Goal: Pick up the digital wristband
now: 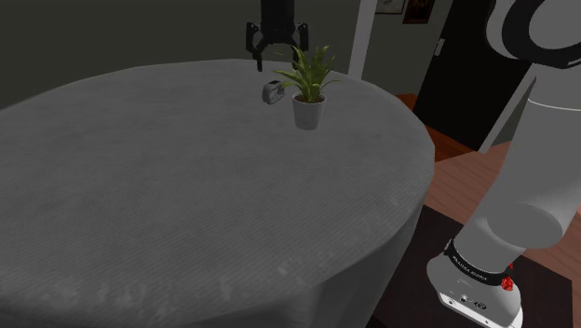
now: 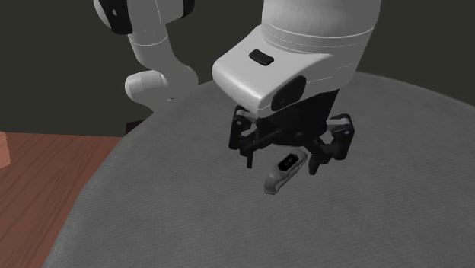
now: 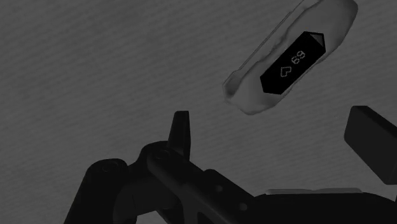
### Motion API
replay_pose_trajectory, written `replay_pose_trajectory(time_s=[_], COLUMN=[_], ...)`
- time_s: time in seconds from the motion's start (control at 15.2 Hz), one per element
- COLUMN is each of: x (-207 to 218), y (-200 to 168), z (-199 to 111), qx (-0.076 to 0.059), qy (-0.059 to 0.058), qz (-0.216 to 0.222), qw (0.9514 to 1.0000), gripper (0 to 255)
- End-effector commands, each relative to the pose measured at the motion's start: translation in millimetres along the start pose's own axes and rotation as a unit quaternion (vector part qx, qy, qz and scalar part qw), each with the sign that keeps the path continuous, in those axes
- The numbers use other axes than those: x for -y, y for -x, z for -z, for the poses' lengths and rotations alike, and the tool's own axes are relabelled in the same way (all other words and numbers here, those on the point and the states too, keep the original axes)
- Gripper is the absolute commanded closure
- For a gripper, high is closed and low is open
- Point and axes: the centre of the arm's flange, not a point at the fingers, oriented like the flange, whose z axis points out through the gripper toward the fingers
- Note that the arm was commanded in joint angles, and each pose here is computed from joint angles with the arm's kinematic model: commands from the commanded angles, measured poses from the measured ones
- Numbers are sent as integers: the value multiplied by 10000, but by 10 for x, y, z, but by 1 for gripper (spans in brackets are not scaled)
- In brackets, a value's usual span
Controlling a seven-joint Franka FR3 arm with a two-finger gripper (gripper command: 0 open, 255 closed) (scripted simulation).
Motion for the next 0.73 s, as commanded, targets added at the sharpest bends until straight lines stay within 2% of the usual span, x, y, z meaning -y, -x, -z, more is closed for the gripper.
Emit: replay_pose_trajectory(time_s=[0.0, 0.26, 0.33, 0.66], x=[10, 9, 7, 6], y=[0, -4, -8, -5], z=[-109, -245, -247, -251], qx=[-1, -1, -2, -2], qy=[-3, -3, -3, -3], qz=[-10, -10, -10, -10], qw=[10000, 10000, 10000, 10000], gripper=[0, 0, 255, 255])
